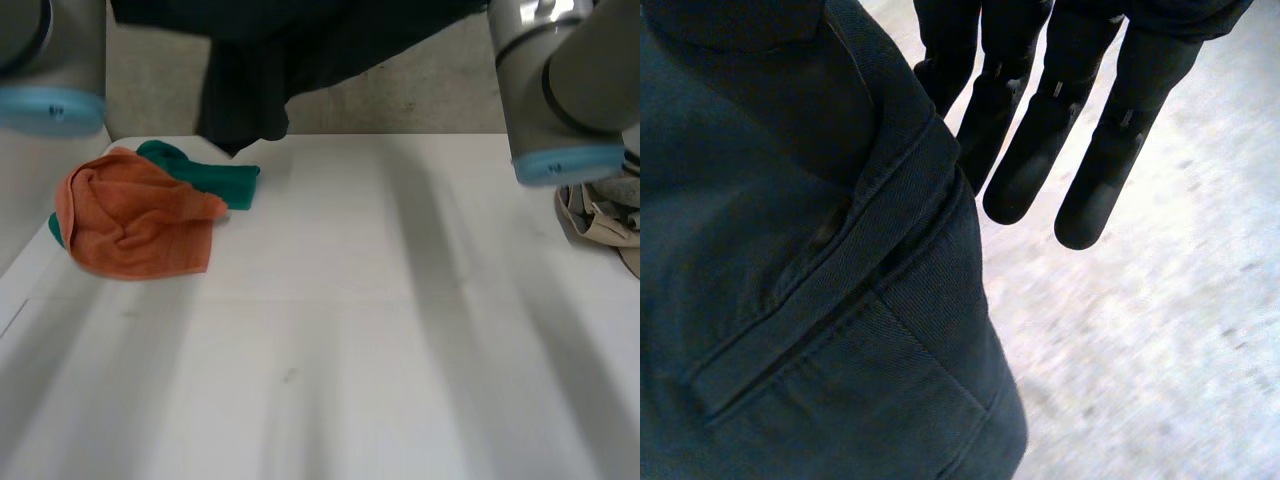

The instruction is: Fold the laundry.

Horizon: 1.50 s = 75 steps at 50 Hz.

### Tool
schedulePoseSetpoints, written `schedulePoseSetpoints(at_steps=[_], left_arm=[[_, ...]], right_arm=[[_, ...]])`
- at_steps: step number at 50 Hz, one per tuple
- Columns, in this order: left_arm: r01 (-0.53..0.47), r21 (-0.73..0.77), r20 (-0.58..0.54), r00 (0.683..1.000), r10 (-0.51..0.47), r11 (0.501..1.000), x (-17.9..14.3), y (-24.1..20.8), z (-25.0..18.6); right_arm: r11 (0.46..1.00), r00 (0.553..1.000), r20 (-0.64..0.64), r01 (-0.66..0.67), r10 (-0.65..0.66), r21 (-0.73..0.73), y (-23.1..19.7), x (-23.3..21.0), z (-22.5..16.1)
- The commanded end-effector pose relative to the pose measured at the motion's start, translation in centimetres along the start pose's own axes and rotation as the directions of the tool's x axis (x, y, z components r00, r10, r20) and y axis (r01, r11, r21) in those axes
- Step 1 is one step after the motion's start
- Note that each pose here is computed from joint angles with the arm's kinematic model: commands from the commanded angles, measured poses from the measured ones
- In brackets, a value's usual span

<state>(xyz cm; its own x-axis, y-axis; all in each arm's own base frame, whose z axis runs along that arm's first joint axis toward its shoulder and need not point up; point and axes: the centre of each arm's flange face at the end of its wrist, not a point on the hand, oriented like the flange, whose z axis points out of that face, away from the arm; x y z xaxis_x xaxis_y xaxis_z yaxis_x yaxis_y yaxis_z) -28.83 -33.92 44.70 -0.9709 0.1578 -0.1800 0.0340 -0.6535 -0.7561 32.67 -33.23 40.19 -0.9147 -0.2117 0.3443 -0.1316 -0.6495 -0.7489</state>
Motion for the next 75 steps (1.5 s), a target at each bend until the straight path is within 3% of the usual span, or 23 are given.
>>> schedulePoseSetpoints(at_steps=[1, 6, 7, 11, 14, 17, 20, 25, 29, 33, 37, 41, 44, 65, 75], left_arm=[[-0.023, -0.363, -0.135, 0.99, -0.028, 0.932, 1.6, 8.1, -8.4], [-0.071, -0.536, -0.282, 0.954, -0.099, 0.841, 3.7, 12.5, -15.4], [-0.096, -0.582, -0.323, 0.938, -0.121, 0.807, 4.3, 13.6, -17.5], [-0.168, -0.656, -0.394, 0.908, -0.144, 0.735, 5.0, 15.8, -21.1], [-0.228, -0.701, -0.436, 0.887, -0.153, 0.676, 5.0, 16.2, -22.8], [-0.276, -0.713, -0.468, 0.872, -0.145, 0.645, 5.0, 15.8, -23.2], [-0.311, -0.72, -0.483, 0.867, -0.126, 0.621, 4.4, 15.1, -23.0], [-0.29, -0.713, -0.442, 0.892, -0.089, 0.638, 3.0, 13.3, -21.5], [-0.268, -0.714, -0.408, 0.91, -0.073, 0.647, 2.0, 12.7, -20.8], [-0.258, -0.743, -0.386, 0.919, -0.082, 0.618, 1.7, 12.9, -21.1], [-0.248, -0.819, -0.363, 0.922, -0.132, 0.517, 1.8, 13.0, -23.0], [-0.258, -0.855, -0.368, 0.913, -0.175, 0.45, 2.6, 13.2, -24.6], [-0.268, -0.86, -0.377, 0.908, -0.185, 0.435, 3.0, 13.4, -25.2], [-0.366, -0.823, -0.455, 0.883, -0.118, 0.434, 5.2, 18.4, -25.4], [-0.354, -0.79, -0.452, 0.888, -0.085, 0.501, 5.3, 17.3, -23.9]], right_arm=[[0.942, 0.971, 0.235, 0.032, 0.05, -0.333, 6.1, -3.0, -7.2], [0.803, 0.907, 0.39, 0.11, 0.16, -0.585, 9.9, -5.3, -14.4], [0.744, 0.886, 0.422, 0.148, 0.193, -0.651, 11.0, -5.8, -16.7], [0.619, 0.841, 0.485, 0.252, 0.239, -0.744, 13.1, -6.5, -21.0], [0.573, 0.829, 0.509, 0.306, 0.233, -0.761, 13.6, -6.5, -22.4], [0.566, 0.838, 0.501, 0.311, 0.216, -0.764, 13.5, -6.1, -22.2], [0.593, 0.859, 0.476, 0.286, 0.19, -0.753, 12.3, -5.3, -20.9], [0.649, 0.873, 0.45, 0.234, 0.188, -0.724, 9.4, -4.0, -18.6], [0.662, 0.834, 0.504, 0.248, 0.226, -0.707, 8.4, -4.2, -17.6], [0.667, 0.764, 0.595, 0.31, 0.249, -0.678, 8.6, -4.9, -17.3], [0.693, 0.682, 0.702, 0.404, 0.208, -0.597, 9.9, -5.8, -16.9], [0.719, 0.643, 0.751, 0.45, 0.15, -0.529, 11.3, -6.5, -16.2], [0.719, 0.63, 0.764, 0.468, 0.137, -0.514, 12.2, -6.9, -16.0], [0.667, 0.579, 0.807, 0.556, 0.115, -0.495, 17.2, -8.0, -17.0], [0.654, 0.612, 0.782, 0.545, 0.117, -0.525, 17.6, -6.8, -16.2]])
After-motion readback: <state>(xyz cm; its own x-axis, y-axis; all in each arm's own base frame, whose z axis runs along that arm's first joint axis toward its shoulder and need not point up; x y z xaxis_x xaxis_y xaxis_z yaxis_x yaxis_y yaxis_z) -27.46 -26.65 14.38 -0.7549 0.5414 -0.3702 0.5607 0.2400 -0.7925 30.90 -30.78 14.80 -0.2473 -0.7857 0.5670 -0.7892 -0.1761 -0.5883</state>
